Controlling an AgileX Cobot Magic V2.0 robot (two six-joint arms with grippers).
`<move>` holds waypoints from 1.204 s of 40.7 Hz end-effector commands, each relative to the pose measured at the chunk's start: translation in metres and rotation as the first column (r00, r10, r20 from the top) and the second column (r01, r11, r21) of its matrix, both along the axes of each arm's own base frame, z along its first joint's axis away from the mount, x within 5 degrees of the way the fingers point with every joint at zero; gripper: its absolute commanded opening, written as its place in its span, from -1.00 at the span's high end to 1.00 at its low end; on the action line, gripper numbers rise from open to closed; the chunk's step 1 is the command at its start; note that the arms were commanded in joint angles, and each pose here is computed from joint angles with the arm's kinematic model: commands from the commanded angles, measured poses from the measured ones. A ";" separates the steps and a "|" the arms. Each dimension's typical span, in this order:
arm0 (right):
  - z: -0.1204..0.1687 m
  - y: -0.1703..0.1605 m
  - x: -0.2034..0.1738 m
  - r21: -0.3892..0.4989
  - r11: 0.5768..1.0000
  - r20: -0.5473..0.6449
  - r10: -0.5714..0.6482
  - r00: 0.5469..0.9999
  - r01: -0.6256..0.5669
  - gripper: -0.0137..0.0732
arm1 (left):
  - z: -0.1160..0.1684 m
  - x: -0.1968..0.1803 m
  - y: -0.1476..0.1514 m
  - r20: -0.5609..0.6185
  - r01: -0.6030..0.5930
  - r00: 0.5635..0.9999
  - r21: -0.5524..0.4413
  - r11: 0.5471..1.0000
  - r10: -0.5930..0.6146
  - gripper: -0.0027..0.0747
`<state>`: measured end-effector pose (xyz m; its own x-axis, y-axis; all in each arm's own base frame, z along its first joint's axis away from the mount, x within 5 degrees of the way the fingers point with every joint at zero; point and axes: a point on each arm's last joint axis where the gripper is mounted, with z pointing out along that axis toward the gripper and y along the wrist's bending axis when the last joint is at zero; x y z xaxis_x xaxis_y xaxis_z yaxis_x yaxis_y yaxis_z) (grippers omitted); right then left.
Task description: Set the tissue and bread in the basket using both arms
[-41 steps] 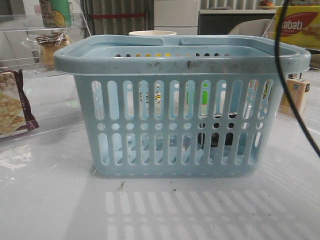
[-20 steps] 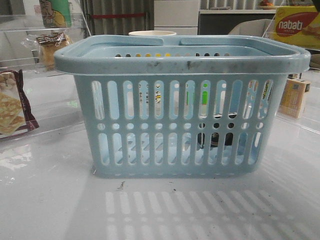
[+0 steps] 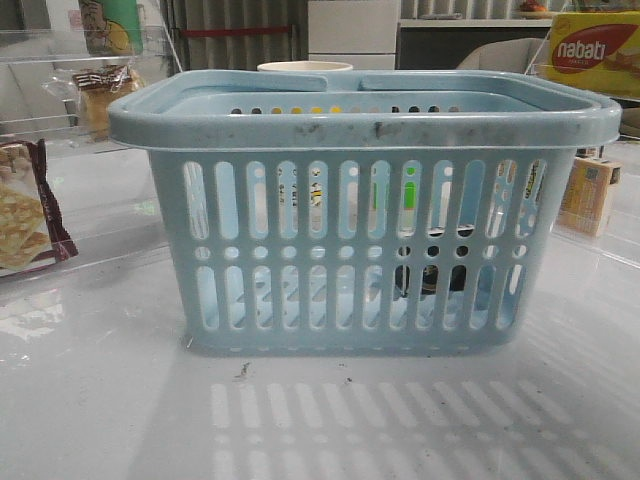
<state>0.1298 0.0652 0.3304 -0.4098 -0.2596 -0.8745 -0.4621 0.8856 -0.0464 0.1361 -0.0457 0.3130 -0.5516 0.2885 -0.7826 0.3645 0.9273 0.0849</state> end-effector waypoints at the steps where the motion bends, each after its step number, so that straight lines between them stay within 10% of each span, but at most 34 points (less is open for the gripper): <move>1: 0.016 0.000 0.002 0.026 1.000 0.101 0.001 0.995 -0.004 -0.53 | 0.014 0.004 -0.003 0.093 0.015 0.996 -0.029 0.999 -0.012 -0.33; 23: 0.016 0.000 0.002 0.026 1.000 0.101 0.001 0.995 -0.004 -0.53 | 0.026 0.017 -0.007 0.144 0.016 0.990 -0.048 0.999 -0.009 -0.33; 35: 0.016 0.000 0.002 0.026 1.000 0.101 0.001 0.995 -0.004 -0.53 | 0.046 0.081 -0.030 0.036 0.007 0.999 -0.013 1.000 -0.007 -0.71; 49: 0.016 0.000 0.002 0.026 1.000 0.101 0.001 0.995 -0.004 -0.53 | 0.053 0.178 -0.037 -0.014 -0.091 0.996 -0.069 0.993 0.090 -0.71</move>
<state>0.1299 0.0651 0.3302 -0.4095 -0.2615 -0.8740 -0.4620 0.8856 -0.0485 0.2961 -0.0879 0.3424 -0.6505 0.2511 -0.7168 0.3212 0.9462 0.0400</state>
